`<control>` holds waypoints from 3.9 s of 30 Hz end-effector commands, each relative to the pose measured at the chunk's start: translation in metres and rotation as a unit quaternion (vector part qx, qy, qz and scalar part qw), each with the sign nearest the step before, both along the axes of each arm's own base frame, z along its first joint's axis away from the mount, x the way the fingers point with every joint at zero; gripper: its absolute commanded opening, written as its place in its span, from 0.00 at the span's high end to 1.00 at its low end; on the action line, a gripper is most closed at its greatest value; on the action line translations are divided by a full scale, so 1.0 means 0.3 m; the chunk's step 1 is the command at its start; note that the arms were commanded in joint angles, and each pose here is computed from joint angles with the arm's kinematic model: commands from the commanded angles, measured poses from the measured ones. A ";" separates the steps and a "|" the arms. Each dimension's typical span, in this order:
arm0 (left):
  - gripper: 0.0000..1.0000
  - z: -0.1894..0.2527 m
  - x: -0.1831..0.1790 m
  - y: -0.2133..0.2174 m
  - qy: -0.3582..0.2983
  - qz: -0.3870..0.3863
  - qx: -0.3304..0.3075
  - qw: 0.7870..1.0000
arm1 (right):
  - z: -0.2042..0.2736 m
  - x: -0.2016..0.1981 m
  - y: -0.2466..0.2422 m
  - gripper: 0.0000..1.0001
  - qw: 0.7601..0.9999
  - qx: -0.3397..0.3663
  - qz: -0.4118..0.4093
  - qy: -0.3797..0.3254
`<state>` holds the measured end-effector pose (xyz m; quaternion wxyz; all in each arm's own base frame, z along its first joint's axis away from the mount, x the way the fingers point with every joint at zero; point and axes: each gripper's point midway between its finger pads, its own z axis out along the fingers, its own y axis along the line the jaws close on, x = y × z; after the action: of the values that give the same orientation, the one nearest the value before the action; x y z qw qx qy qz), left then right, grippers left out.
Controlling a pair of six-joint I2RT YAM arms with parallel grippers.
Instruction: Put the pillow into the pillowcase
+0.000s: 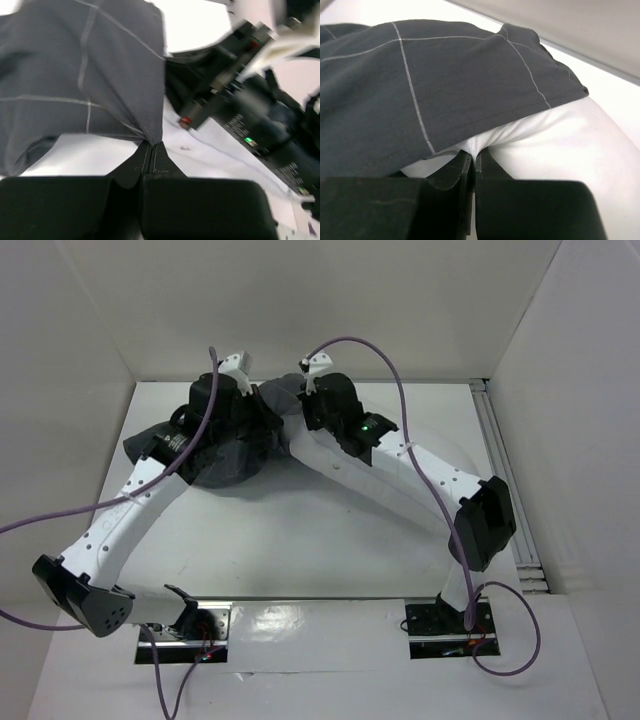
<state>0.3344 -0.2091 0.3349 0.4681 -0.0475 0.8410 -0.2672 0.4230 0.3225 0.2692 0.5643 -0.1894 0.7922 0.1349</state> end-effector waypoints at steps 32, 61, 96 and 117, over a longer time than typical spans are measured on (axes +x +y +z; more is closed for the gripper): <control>1.00 -0.116 -0.122 -0.062 0.105 -0.188 -0.079 0.973 | -0.383 -0.226 0.085 1.00 0.986 0.049 0.049 0.149; 0.22 -0.378 0.228 0.057 0.097 0.046 0.344 0.933 | -0.222 -0.451 -1.103 0.00 0.856 0.097 -0.462 0.211; 1.00 -0.160 0.111 -0.651 0.101 -0.323 -0.020 0.941 | 0.014 -0.414 -0.482 1.00 0.940 0.276 -0.147 0.133; 0.11 -0.050 0.000 0.084 -0.014 0.019 0.194 0.981 | 0.119 -0.300 -0.819 0.00 0.939 0.152 -0.303 0.062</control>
<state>0.3334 -0.2209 0.3363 0.4621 0.0913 0.8701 -0.1452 0.3305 0.0898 0.2476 0.4884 0.1646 0.8514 0.0972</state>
